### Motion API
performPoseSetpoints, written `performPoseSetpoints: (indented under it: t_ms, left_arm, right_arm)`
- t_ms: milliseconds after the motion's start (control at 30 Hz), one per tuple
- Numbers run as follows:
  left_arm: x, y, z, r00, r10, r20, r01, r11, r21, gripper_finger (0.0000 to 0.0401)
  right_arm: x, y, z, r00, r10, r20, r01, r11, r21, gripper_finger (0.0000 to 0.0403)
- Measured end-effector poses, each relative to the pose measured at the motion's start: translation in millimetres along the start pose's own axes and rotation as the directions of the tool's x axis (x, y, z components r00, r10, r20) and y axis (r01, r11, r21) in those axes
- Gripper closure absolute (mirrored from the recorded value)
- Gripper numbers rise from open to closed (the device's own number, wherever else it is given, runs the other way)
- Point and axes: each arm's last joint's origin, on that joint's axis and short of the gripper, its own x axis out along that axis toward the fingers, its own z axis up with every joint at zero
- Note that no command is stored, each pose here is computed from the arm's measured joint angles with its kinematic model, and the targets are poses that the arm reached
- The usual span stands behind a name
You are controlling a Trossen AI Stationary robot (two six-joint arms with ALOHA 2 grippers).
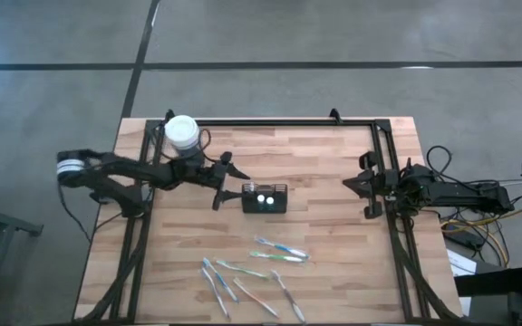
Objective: Pick & Place toothbrushing station
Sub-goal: Put the left blue toothbrush into the mesh organizer
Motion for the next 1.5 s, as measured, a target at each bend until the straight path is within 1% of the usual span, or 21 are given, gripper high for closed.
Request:
performPoseSetpoints:
  t_ms: [133,200,267,367,467,567,600,733,867,900,1067,1200,1367,1500]
  left_arm:
    - [-28,-6,27,0.999,0.026,0.035,-0.027,0.999,0.022,0.0122]
    - [-45,-9,41,0.996,0.057,0.069,-0.061,0.997,0.046,0.0134]
    - [-64,-14,52,0.989,0.117,0.096,-0.124,0.99,0.074,0.0157]
    - [-89,-22,61,0.976,0.196,0.095,-0.204,0.975,0.092,0.0213]
    - [-109,-31,65,0.969,0.23,0.096,-0.239,0.966,0.1,0.0291]
    - [-120,-37,58,0.967,0.234,0.104,-0.244,0.965,0.099,0.0371]
    - [-122,-38,53,0.967,0.233,0.105,-0.243,0.966,0.09,0.0385]
    - [-124,-42,28,0.959,0.232,0.16,-0.246,0.967,0.072,0.0392]
    - [-126,-46,1,0.952,0.233,0.196,-0.257,0.961,0.105,0.0397]
    - [-127,-47,-3,0.948,0.235,0.215,-0.263,0.958,0.112,0.0396]
    - [-131,-50,-17,0.938,0.24,0.249,-0.274,0.956,0.11,0.0398]
    - [-129,-52,-30,0.955,0.204,0.214,-0.227,0.969,0.093,0.0397]
    - [-128,-52,-35,0.968,0.182,0.171,-0.197,0.977,0.075,0.0399]
    - [-129,-53,-34,0.969,0.169,0.181,-0.182,0.982,0.058,0.0395]
  right_arm:
    - [0,0,0,1.0,0.0,0.0,0.0,1.0,-0.002,0.039]
    - [0,0,0,1.0,0.0,0.0,0.0,1.0,-0.007,0.039]
    - [0,0,0,1.0,0.0,0.0,0.0,1.0,-0.023,0.039]
    - [0,0,0,1.0,0.0,0.0,0.0,0.999,-0.041,0.039]
    - [0,-1,0,1.0,-0.03,0.003,0.03,0.999,-0.045,0.039]
    - [0,-2,0,0.999,-0.053,0.003,0.053,0.998,-0.027,0.039]
    - [0,-1,0,0.999,-0.05,0.001,0.05,0.998,-0.026,0.039]
    - [0,-1,-3,0.998,-0.044,-0.033,0.043,0.999,-0.019,0.039]
    - [0,-1,-5,0.998,-0.041,-0.058,0.042,0.999,0.019,0.039]
    - [0,-1,-6,0.997,-0.04,-0.062,0.042,0.999,0.028,0.039]
    - [-1,-1,-7,0.997,-0.032,-0.066,0.036,0.998,0.051,0.039]
    - [-1,1,-7,0.999,0.013,-0.035,-0.01,0.995,0.1,0.039]
    - [-2,1,-15,0.998,0.014,-0.06,-0.005,0.99,0.138,0.039]
    - [-2,1,-16,0.998,0.005,-0.062,0.004,0.99,0.138,0.039]
